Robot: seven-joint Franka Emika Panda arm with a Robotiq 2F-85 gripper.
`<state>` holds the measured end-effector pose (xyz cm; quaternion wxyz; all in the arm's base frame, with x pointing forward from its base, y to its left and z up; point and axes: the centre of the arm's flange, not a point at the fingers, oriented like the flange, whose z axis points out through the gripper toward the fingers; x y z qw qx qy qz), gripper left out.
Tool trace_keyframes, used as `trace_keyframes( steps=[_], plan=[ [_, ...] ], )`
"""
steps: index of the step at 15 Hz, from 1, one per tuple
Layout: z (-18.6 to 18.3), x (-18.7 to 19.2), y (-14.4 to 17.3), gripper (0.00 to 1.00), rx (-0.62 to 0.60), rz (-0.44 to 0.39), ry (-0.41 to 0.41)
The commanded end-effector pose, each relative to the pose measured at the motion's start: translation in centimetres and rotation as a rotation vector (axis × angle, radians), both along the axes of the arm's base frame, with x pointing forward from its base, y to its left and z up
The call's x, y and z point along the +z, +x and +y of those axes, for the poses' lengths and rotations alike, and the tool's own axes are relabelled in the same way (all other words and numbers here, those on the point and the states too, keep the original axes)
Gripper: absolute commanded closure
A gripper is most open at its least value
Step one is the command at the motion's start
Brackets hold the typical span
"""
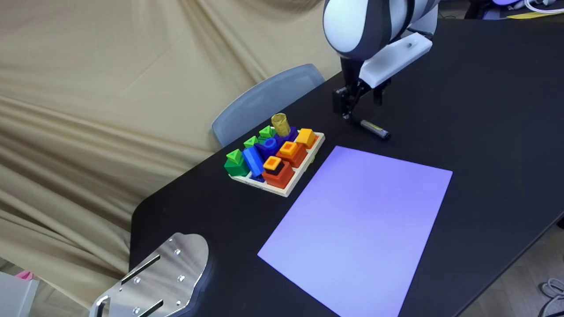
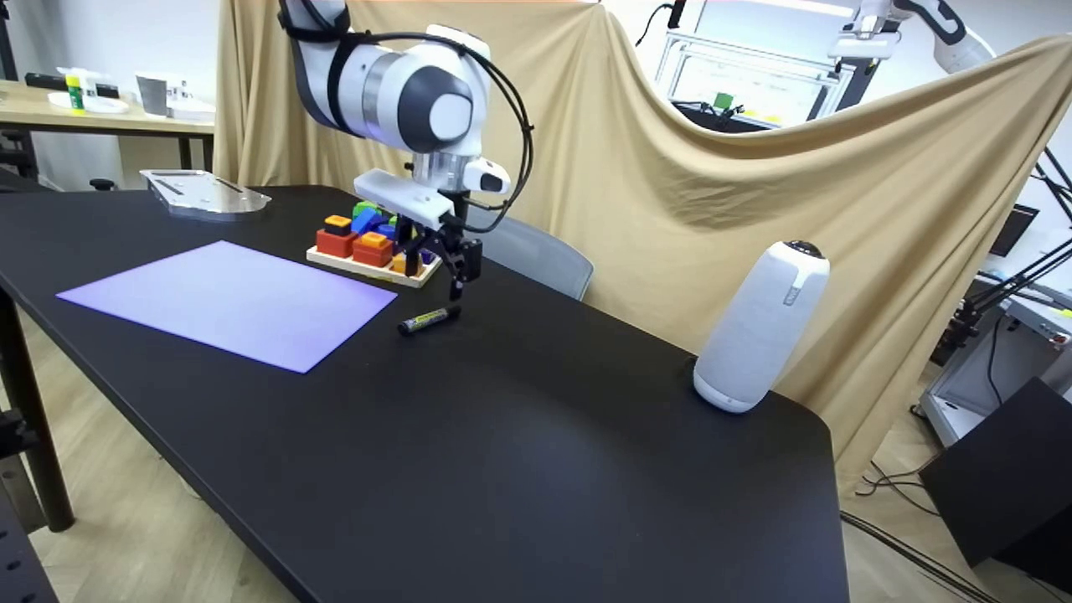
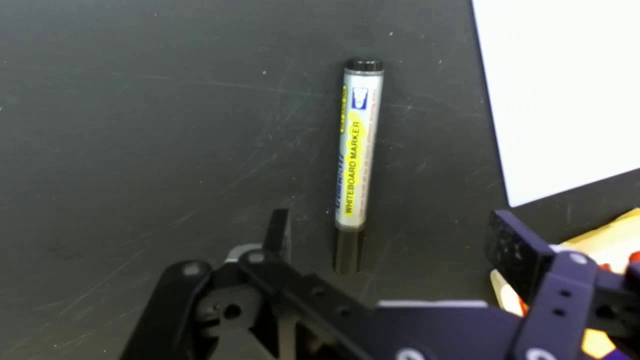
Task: Move the marker from the purple mat to the table
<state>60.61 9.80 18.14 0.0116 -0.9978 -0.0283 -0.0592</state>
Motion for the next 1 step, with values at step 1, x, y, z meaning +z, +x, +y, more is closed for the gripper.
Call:
trace_keyframes(
  steps=[1],
  plan=[
    [2.11,5.09,-3.26,0.00,0.029,0.025,0.008]
  ],
)
